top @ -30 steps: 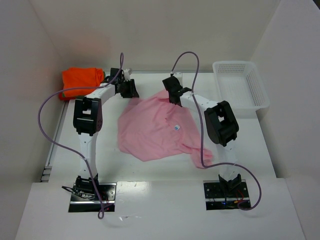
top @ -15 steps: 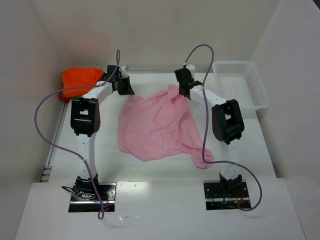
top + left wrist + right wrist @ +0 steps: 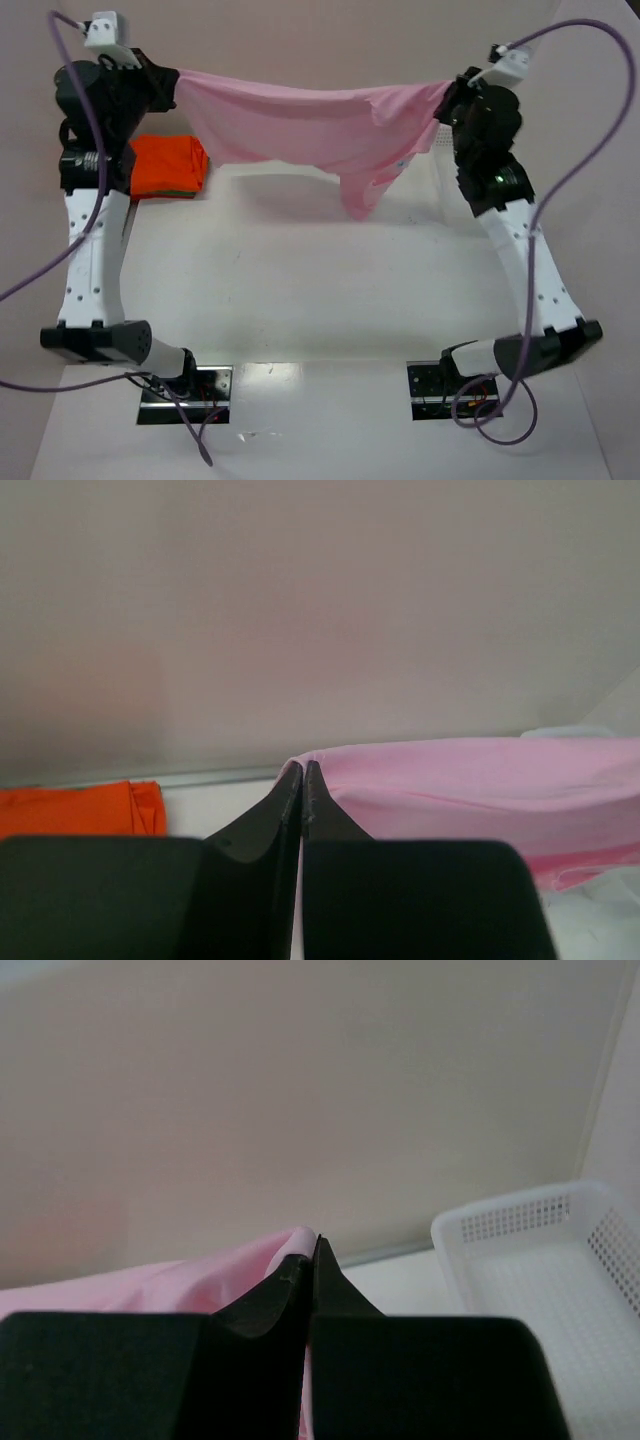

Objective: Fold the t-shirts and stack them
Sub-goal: Flatten out the tshirt

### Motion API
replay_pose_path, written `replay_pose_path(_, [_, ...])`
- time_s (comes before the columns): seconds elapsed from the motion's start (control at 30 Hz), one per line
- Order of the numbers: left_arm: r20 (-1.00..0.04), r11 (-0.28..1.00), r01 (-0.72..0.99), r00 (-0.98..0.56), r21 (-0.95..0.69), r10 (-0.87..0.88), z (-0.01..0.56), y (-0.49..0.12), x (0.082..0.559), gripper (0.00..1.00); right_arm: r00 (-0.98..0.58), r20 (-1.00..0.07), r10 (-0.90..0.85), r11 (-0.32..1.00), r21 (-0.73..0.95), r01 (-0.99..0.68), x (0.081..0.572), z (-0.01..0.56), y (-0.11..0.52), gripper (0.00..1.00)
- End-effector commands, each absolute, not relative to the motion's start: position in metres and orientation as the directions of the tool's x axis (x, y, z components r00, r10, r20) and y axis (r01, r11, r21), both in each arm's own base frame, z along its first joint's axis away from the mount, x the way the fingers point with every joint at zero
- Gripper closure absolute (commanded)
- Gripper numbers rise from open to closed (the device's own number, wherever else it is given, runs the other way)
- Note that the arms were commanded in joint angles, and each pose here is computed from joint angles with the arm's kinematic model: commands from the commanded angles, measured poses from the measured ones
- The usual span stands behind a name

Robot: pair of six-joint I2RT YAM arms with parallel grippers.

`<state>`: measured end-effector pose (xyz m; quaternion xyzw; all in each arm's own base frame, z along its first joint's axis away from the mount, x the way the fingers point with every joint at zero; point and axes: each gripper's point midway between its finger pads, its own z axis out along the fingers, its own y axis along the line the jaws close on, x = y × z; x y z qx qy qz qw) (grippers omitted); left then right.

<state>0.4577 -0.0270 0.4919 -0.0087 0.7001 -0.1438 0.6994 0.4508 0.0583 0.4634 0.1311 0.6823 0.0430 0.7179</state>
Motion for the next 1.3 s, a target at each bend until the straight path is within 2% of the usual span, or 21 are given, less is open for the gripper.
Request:
replay_pose_path(0.0, [-0.972,0.969,0.125,0.071,-0.212,-0.222,0.53,-0.017,0.402,1.0,0.247,-0.93,0.272,0.954,0.294,0.056,0.374,0.531,0.04,1.0])
replay_pose_path(0.03, [-0.972,0.97,0.112,0.074,-0.213,-0.222,0.53,-0.015,0.391,1.0,0.259,-0.926,0.275,0.953,0.298,0.052,0.362,0.533,0.037,1.0])
replay_pose_path(0.13, [-0.953,0.976,0.062,0.213,-0.209,-0.217,0.564,-0.005,0.302,1.0,0.351,-0.89,0.292,0.952,0.306,-0.016,0.274,0.565,0.021,1.0])
replay_pose_path(0.2, [-0.941,0.977,0.064,0.263,-0.205,-0.215,0.572,-0.006,0.266,1.0,0.363,-0.883,0.297,0.953,0.301,-0.048,0.252,0.569,0.02,1.0])
replay_pose_path(0.3, [-0.931,0.975,0.042,0.288,-0.22,-0.223,0.568,-0.002,0.236,1.0,0.385,-0.864,0.325,0.945,0.307,-0.11,0.212,0.574,0.019,1.0])
replay_pose_path(0.43, [-0.913,0.972,0.003,0.343,-0.233,-0.22,0.569,0.004,0.175,1.0,0.38,-0.865,0.328,0.943,0.278,-0.181,0.17,0.57,0.021,1.0])
replay_pose_path(0.6, [-0.872,0.967,-0.014,0.437,-0.254,-0.223,0.598,0.014,0.127,1.0,0.355,-0.868,0.346,0.932,0.274,-0.239,0.152,0.571,0.028,1.0])
replay_pose_path(0.73, [-0.884,0.969,-0.021,0.414,-0.245,-0.215,0.597,0.013,0.154,1.0,0.311,-0.886,0.343,0.934,0.287,-0.212,0.183,0.563,0.033,1.0])
replay_pose_path(0.83, [-0.921,0.972,-0.03,0.329,-0.233,-0.211,0.57,0.008,0.204,1.0,0.23,-0.919,0.319,0.946,0.296,-0.13,0.224,0.532,0.034,1.0])
replay_pose_path(0.87, [-0.94,0.974,-0.033,0.27,-0.225,-0.208,0.546,0.005,0.233,1.0,0.196,-0.931,0.309,0.95,0.295,-0.102,0.255,0.514,0.039,1.0])
replay_pose_path(0.93, [-0.946,0.971,-0.013,0.226,-0.241,-0.232,0.522,-0.002,0.262,1.0,0.173,-0.937,0.303,0.953,0.293,-0.083,0.273,0.492,0.042,1.0])
replay_pose_path(0.97, [-0.953,0.971,-0.011,0.195,-0.237,-0.23,0.508,-0.005,0.275,1.0,0.115,-0.951,0.287,0.958,0.282,-0.055,0.293,0.461,0.045,1.0])
replay_pose_path(1.0, [-0.96,0.967,-0.016,0.125,-0.254,-0.25,0.476,-0.009,0.299,1.0,0.075,-0.958,0.277,0.961,0.274,-0.043,0.312,0.443,0.05,1.0])
replay_pose_path(1.1, [-0.963,0.961,-0.064,0.011,-0.269,-0.269,0.414,-0.009,0.338,1.0,-0.065,-0.966,0.252,0.968,0.252,-0.005,0.351,0.377,0.061,1.0])
replay_pose_path(1.13, [-0.963,0.961,-0.07,-0.007,-0.267,-0.268,0.401,-0.009,0.349,1.0,-0.052,-0.96,0.274,0.961,0.275,-0.007,0.359,0.373,0.064,1.0])
replay_pose_path(1.27, [-0.945,0.952,-0.102,-0.128,-0.289,-0.301,0.335,-0.013,0.379,1.0,-0.159,-0.936,0.313,0.95,0.309,0.053,0.384,0.297,0.066,1.0])
